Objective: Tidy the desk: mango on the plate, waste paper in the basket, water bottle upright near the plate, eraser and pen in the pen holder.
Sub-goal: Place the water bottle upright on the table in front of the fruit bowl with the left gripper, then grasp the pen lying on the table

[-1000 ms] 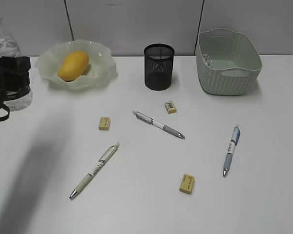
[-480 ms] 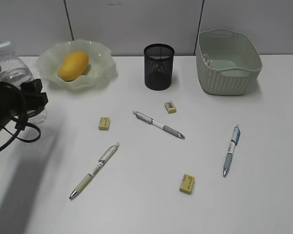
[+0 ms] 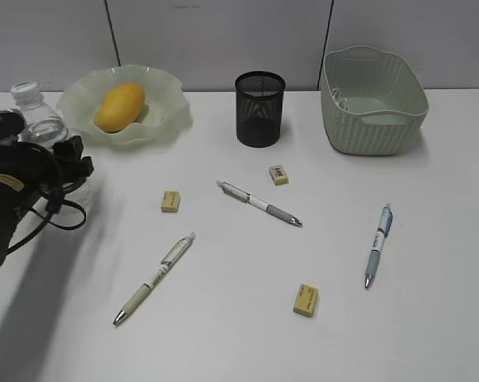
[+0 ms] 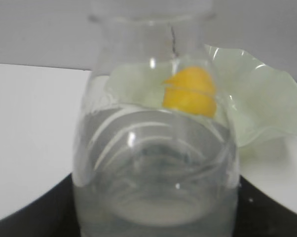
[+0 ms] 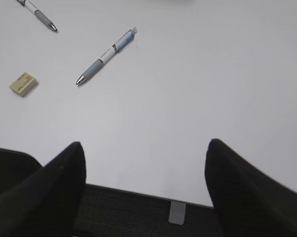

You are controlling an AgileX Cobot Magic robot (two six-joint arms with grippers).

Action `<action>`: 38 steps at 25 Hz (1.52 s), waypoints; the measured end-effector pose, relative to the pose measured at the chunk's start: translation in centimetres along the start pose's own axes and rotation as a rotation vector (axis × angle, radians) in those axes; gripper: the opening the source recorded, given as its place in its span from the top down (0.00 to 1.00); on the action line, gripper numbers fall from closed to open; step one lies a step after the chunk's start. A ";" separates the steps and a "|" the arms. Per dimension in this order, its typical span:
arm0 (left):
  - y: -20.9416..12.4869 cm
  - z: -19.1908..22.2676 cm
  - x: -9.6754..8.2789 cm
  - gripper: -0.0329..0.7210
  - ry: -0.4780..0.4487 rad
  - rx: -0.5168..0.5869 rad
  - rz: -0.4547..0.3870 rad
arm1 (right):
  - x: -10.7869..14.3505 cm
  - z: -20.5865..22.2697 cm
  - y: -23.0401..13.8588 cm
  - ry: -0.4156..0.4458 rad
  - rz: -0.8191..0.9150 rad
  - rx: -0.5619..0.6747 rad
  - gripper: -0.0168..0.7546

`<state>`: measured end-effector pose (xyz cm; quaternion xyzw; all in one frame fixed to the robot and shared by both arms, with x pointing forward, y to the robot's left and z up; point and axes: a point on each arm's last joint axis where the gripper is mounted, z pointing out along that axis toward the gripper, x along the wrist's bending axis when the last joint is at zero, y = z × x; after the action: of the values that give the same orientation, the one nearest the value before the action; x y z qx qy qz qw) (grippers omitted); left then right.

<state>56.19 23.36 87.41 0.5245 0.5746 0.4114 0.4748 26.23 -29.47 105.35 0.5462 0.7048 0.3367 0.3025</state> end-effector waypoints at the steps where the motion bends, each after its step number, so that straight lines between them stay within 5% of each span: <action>1: -0.2 0.1 0.0 0.29 -0.006 0.006 0.005 | 0.0 0.0 0.0 0.000 0.000 0.000 0.21; 16: -0.7 0.3 -0.4 0.08 -0.042 0.011 0.022 | 0.0 0.0 0.0 0.000 0.000 -0.001 0.21; 27: -1.1 -3.6 0.7 0.07 -0.028 0.055 0.040 | 0.0 0.0 0.0 0.000 0.000 -0.001 0.21; 35: 0.6 -9.2 0.3 0.08 -0.128 0.057 0.069 | 0.0 0.0 0.0 0.000 0.000 -0.001 0.21; 38: 2.0 -10.4 0.0 0.09 -0.143 0.138 0.060 | 0.0 0.0 0.0 0.000 0.000 -0.001 0.21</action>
<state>46.41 23.85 91.53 0.6009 0.5503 0.3463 0.4650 26.24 -29.46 105.36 0.5461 0.7046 0.3370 0.3028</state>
